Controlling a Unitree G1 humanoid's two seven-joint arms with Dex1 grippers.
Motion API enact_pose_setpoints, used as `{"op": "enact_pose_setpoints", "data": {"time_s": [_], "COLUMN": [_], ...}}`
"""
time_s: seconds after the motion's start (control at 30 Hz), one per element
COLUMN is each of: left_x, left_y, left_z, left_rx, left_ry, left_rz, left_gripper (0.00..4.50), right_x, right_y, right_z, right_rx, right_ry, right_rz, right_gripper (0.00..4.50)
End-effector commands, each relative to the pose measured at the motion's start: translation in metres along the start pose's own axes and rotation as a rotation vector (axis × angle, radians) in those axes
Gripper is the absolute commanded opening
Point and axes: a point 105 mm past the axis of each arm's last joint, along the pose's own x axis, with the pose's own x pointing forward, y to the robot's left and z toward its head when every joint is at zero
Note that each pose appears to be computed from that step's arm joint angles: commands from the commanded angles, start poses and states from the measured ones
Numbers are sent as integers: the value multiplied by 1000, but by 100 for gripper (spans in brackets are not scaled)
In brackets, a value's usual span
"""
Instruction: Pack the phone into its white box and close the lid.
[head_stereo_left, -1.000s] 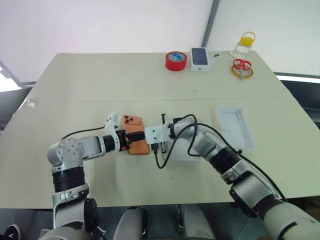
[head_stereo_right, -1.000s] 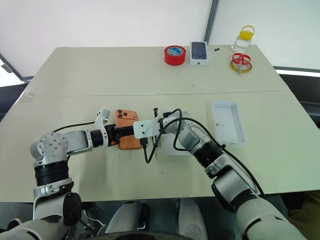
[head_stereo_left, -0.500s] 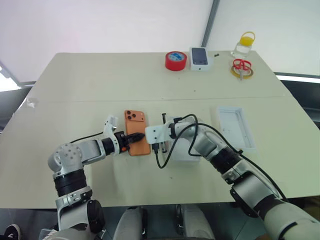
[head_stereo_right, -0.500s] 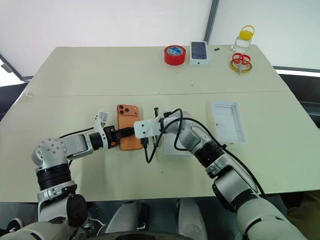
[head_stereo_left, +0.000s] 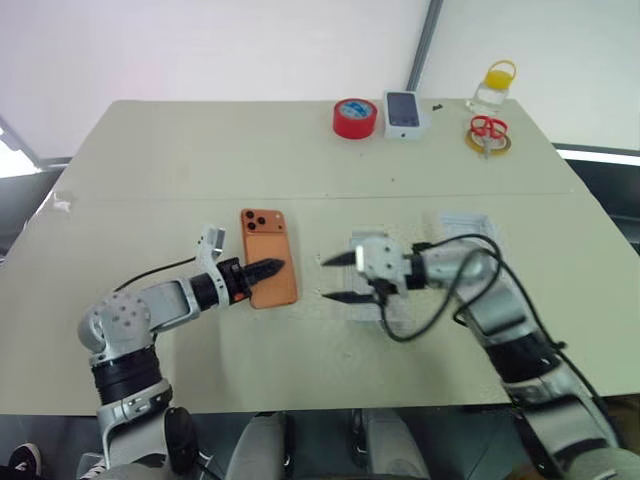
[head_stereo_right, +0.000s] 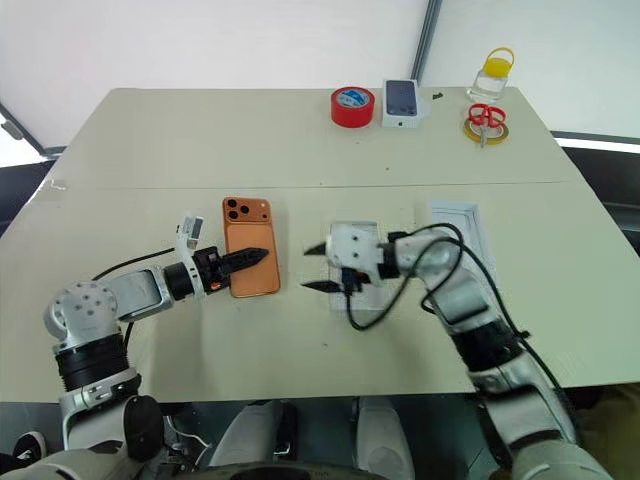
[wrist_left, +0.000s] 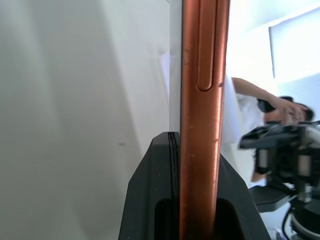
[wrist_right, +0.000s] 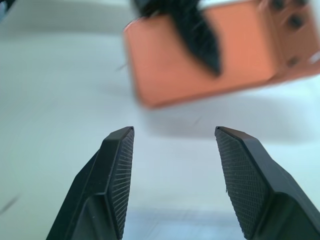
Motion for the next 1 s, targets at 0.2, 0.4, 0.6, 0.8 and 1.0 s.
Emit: {"op": "enact_pose_setpoints", "data": {"time_s": [0.2,0.4,0.6,0.8,1.0], "left_x": [7,10,11,13,15], "left_y": [-15,-8,-10,-13,-16], "left_z": [9,24,26,25,26], "left_rx": [84,84,78,61,57], "left_ry": [-12,-89,-97,-103,-107], "left_rz": [-72,-40,-48,-63,-73], "left_gripper": [0,0,0,0,0], "right_x": [-31,-31,-29,-28,-21], "right_y": [32,32,32,31,28], "right_z": [-16,-32,-32,-33,-31], "right_rx": [-48,-57,-26,-24,-27], "right_ry": [94,152,141,144,130], "right_rz": [34,-1,-20,-21,-31], "right_gripper": [281,281,281,4,4]}}
